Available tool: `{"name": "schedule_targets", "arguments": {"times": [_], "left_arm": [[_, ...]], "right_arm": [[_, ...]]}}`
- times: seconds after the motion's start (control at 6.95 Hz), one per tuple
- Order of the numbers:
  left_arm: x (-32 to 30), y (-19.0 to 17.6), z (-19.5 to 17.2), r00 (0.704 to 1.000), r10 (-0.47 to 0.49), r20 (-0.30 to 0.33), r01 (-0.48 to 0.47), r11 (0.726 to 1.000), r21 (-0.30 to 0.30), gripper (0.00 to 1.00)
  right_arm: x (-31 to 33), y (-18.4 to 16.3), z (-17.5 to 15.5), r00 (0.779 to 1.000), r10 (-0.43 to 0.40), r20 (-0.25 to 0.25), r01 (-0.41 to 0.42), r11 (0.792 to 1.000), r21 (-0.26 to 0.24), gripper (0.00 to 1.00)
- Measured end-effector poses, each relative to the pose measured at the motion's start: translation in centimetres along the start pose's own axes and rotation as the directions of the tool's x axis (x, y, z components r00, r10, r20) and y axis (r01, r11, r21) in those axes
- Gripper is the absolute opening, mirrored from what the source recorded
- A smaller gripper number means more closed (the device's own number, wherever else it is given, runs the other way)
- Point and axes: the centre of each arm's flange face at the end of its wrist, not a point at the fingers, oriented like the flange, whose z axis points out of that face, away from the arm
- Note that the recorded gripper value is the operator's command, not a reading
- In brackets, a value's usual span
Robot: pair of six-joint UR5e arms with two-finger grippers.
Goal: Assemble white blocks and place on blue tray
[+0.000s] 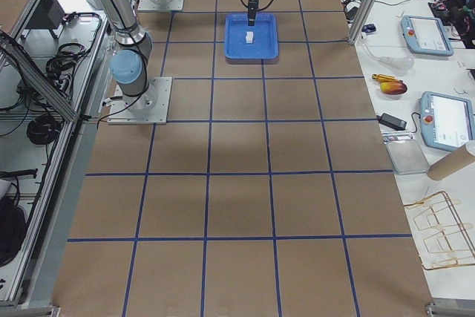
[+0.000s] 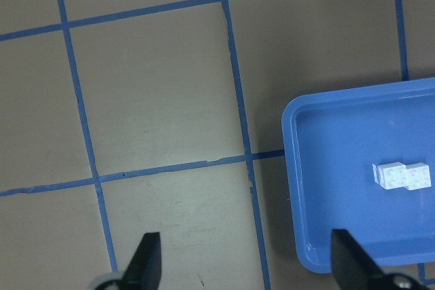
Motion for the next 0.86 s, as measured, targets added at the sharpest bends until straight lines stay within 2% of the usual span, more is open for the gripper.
{"name": "schedule_targets", "arguments": {"times": [0.29, 0.58, 0.86], "left_arm": [[-1.3, 1.0, -1.2, 1.000, -0.028, -0.005, 0.028, 1.000, -0.002, 1.00], [-1.4, 1.9, -2.4, 0.999, -0.031, -0.004, 0.031, 0.999, 0.010, 1.00], [-1.2, 3.0, -3.6, 1.000, -0.029, -0.002, 0.029, 0.999, 0.015, 1.00]], "right_arm": [[-0.2, 0.0, 0.0, 1.000, -0.013, 0.013, 0.013, 1.000, 0.002, 1.00], [-0.7, -0.1, 0.3, 0.997, -0.052, 0.065, 0.052, 0.999, -0.004, 1.00], [-0.8, -0.1, 0.6, 0.996, -0.062, 0.070, 0.062, 0.998, -0.008, 1.00]]}}
